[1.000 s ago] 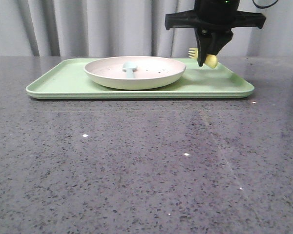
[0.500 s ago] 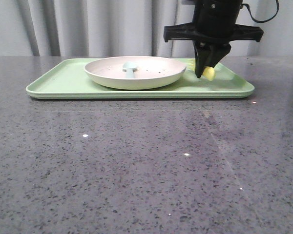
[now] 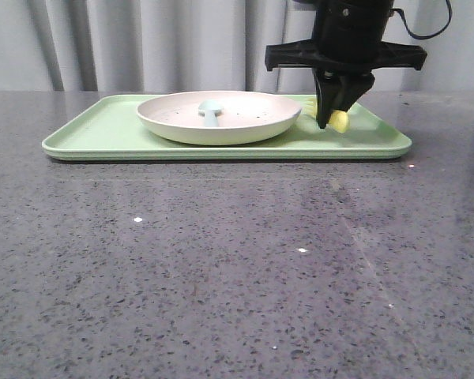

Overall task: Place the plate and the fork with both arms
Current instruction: 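Carry the fork beside the plate and lower it onto the tray, then open the right gripper to release the fork and raise it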

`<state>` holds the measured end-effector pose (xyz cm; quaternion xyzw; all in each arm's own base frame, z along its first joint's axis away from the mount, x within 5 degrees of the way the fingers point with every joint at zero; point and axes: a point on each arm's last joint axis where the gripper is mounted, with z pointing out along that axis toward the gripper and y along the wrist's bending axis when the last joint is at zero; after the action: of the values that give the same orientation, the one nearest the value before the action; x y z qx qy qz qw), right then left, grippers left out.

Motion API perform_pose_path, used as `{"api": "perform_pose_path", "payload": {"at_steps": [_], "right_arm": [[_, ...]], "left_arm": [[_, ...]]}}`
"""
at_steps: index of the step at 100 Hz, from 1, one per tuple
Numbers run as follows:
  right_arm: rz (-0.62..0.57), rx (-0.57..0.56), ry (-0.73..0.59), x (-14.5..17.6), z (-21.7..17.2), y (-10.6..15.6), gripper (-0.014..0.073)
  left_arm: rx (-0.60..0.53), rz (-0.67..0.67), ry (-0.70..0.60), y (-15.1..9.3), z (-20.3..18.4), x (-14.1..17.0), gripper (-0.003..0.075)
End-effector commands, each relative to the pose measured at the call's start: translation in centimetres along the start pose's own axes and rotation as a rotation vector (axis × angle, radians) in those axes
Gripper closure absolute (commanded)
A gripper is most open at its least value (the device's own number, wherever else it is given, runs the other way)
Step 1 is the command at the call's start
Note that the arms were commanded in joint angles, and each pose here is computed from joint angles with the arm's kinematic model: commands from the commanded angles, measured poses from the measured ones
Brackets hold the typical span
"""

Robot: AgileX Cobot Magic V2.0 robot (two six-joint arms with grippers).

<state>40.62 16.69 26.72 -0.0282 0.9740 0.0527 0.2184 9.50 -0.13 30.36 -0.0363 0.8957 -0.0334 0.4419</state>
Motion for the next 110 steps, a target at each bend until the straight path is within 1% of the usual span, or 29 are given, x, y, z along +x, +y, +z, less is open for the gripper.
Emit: {"api": "perform_pose_path", "payload": {"at_steps": [1, 14, 38, 52, 65, 90, 100, 110], "right_arm": [[-0.006, -0.024, -0.113, -1.1, -3.8, -0.3, 0.0629], [-0.006, -0.024, -0.111, -1.1, -3.8, -0.3, 0.06], [-0.006, -0.022, -0.106, -1.0, -3.8, -0.3, 0.0452], [-0.009, -0.016, -0.106, -1.0, -3.8, -0.3, 0.0405], [-0.013, -0.01, -0.105, -1.0, -3.8, -0.4, 0.0386], [-0.017, -0.004, -0.109, -1.1, -3.8, -0.5, 0.0386], [-0.025, 0.005, -0.131, -1.2, -4.5, -0.6, 0.0386], [-0.038, 0.015, -0.18, -1.4, -6.2, -0.8, 0.0386]], "left_arm": [[0.01, -0.015, -0.092, -0.1, -0.6, -1.3, 0.0365], [0.01, -0.015, -0.092, -0.1, -0.6, -1.3, 0.0365], [0.01, -0.015, -0.092, -0.1, -0.6, -1.3, 0.0365], [0.01, -0.015, -0.092, -0.1, -0.6, -1.3, 0.0365], [0.01, -0.015, -0.092, -0.1, -0.6, -1.3, 0.0365], [0.01, -0.015, -0.092, -0.1, -0.6, -1.3, 0.0365], [0.01, -0.015, -0.092, -0.1, -0.6, -1.3, 0.0365], [0.01, -0.015, -0.092, -0.1, -0.6, -1.3, 0.0365]]}}
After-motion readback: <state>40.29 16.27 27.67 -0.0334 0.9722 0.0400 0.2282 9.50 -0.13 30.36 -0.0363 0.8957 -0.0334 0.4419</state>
